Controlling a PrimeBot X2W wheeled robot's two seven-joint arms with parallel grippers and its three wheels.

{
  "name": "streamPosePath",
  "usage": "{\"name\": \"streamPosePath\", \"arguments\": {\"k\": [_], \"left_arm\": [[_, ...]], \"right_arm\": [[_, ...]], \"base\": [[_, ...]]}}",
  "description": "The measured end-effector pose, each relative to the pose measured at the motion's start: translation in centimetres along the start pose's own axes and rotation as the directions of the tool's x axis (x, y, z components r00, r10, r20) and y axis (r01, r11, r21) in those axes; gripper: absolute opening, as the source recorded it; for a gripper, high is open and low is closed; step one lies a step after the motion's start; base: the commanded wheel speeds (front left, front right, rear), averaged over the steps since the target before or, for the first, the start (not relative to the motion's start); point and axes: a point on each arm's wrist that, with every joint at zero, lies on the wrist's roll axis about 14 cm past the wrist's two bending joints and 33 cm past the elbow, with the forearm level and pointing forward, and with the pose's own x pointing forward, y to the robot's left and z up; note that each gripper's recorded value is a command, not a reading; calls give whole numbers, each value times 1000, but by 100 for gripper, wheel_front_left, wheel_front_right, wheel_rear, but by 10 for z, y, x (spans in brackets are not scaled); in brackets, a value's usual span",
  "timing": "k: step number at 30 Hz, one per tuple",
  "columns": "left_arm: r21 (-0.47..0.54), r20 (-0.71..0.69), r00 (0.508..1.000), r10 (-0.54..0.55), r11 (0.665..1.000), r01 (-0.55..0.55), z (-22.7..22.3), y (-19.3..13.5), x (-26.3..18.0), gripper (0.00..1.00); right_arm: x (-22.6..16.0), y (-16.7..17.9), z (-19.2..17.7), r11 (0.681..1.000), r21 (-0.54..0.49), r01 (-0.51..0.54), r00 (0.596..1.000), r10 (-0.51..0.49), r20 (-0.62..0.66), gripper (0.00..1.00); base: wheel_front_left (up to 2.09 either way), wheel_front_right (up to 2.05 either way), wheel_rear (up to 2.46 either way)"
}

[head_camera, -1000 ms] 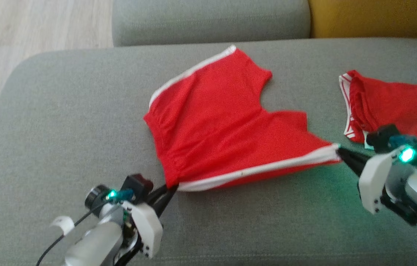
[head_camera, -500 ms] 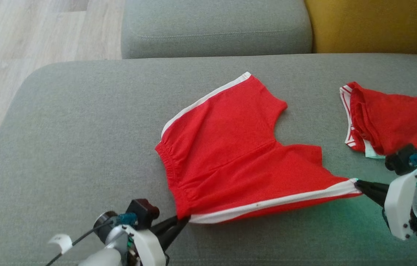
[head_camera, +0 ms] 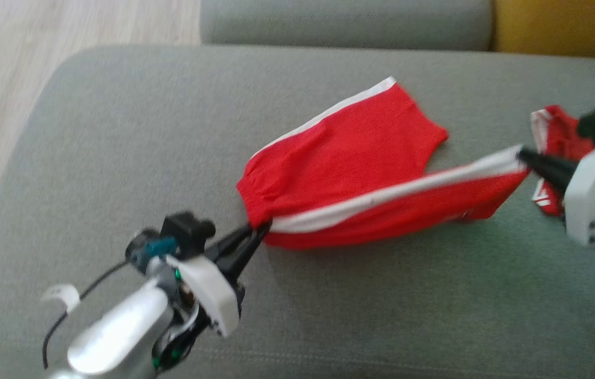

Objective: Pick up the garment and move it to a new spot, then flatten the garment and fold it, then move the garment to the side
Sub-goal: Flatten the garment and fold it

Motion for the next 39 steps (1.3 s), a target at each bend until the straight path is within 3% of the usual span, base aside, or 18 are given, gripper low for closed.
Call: {"name": "streamPosePath", "arguments": {"k": [13,24,39], "left_arm": [[-25,-4,994,109,994,-109,-1,53,43,0],[-82,-84,968,237,966,-244,-37,96,52,0],[-86,-105,949,297,948,-306,-44,128,73,0]], "right_arm": [[95,-31,76,993,-115,-9,1000,12,26,0],[176,-20,78,963,-260,-67,997,58,-44,0],[229,-26,78,941,-333,-56,998,53,-18,0]], "base": [[0,0,0],[0,0,0],[0,0,0]]}}
